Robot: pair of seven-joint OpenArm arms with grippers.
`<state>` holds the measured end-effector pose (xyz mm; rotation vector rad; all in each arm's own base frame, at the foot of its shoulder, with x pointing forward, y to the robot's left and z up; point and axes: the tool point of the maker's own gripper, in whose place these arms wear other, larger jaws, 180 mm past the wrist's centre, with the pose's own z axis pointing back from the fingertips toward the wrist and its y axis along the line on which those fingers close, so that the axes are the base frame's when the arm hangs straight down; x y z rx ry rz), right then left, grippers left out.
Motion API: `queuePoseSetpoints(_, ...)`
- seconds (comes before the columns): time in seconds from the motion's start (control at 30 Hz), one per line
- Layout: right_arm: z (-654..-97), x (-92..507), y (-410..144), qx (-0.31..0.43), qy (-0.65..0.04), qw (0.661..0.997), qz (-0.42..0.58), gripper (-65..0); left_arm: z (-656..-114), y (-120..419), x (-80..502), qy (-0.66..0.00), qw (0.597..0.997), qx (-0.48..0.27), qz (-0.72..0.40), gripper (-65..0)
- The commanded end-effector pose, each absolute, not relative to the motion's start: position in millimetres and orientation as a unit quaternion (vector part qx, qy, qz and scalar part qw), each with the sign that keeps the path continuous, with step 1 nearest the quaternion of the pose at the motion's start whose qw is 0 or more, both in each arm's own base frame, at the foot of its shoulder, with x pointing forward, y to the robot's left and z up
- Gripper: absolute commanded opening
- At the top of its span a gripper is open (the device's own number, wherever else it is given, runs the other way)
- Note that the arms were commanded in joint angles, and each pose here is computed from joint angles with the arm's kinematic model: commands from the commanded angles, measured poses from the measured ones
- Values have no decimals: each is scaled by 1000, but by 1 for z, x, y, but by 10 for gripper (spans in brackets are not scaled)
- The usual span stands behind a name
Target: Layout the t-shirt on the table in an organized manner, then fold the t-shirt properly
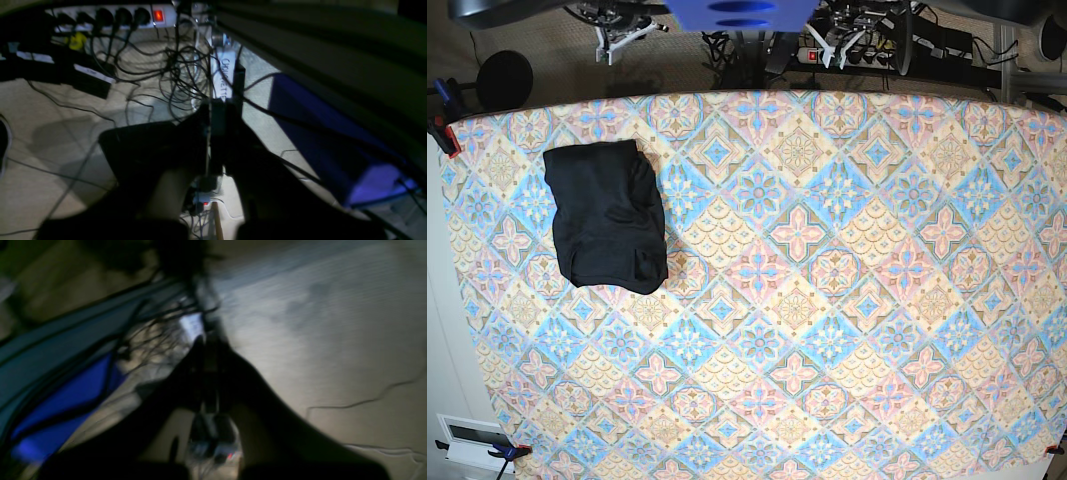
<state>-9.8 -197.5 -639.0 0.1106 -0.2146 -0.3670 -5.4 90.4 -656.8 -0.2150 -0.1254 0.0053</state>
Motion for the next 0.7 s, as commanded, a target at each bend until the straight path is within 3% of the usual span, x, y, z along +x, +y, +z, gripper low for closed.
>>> queuePoseSetpoints(0.0,-638,-13,-208,38,-108,976,-185,-650,-656,87,-8,-62,992,-110,4,-648)
queuePoseSetpoints(0.3,-640,-19,-230,-27,-96,976,-194,-649,-656,83,-8,-63,991,-114,10,-646)
queuePoseSetpoints(0.57,-640,-18,-230,-29,-97,976,-195,-649,-655,79,19,-84,990,-117,8,-647)
queuePoseSetpoints(0.67,-643,-18,-206,-12,-96,974,-205,-649,-654,72,33,-94,988,-122,11,-647)
